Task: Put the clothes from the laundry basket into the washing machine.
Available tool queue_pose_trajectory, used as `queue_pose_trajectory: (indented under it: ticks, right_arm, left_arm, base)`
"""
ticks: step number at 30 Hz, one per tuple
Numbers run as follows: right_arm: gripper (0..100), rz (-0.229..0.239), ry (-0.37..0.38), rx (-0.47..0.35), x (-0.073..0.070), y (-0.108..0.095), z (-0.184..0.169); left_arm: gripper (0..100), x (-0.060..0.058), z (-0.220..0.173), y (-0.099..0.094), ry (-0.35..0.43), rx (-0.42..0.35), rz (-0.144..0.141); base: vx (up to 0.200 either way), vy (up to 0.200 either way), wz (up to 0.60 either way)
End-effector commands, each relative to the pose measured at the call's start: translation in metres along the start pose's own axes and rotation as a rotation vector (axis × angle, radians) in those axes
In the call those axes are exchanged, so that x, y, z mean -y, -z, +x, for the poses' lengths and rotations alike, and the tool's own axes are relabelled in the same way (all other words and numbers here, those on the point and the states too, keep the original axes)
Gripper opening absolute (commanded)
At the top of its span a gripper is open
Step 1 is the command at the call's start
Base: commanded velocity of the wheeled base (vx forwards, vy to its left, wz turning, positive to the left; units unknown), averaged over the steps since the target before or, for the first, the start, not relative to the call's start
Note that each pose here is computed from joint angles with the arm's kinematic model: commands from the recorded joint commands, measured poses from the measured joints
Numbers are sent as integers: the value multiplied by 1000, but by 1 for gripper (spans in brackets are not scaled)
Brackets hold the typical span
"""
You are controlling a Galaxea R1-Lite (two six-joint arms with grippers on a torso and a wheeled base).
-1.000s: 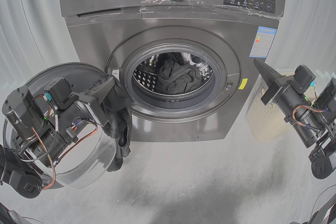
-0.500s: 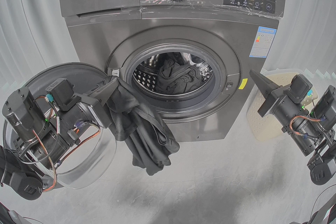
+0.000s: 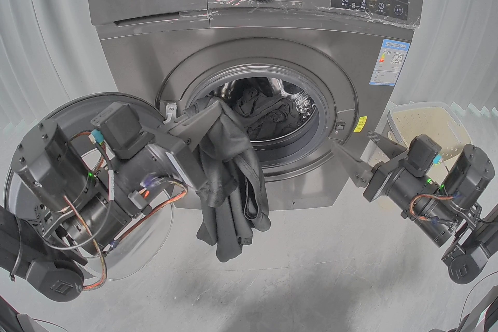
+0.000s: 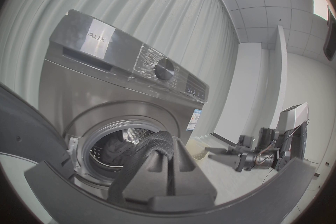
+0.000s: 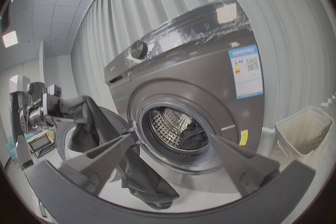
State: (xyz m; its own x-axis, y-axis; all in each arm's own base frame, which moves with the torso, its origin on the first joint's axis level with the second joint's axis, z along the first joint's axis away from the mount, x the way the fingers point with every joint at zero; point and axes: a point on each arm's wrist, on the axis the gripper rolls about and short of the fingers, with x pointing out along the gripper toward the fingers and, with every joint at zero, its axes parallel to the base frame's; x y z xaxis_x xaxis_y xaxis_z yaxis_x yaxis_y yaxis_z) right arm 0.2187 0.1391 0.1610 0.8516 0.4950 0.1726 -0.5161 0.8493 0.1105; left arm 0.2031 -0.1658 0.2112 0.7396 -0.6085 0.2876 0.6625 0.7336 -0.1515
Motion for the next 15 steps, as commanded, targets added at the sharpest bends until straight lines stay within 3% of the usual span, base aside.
queue_pose_trajectory:
  ticks: [1,7,15]
  right_arm:
    - [100,-10,19,-145,6,42,12]
    - [100,-18,28,-221,9,65,17]
    - [100,-20,39,-281,13,92,33]
  left_arm:
    - [0,10,21,5,44,10,-11]
    - [0,12,33,-3,57,57,-13]
    - [0,12,32,-3,61,52,-13]
  base:
    - [0,0,0]
    - [0,0,0]
    - [0,0,0]
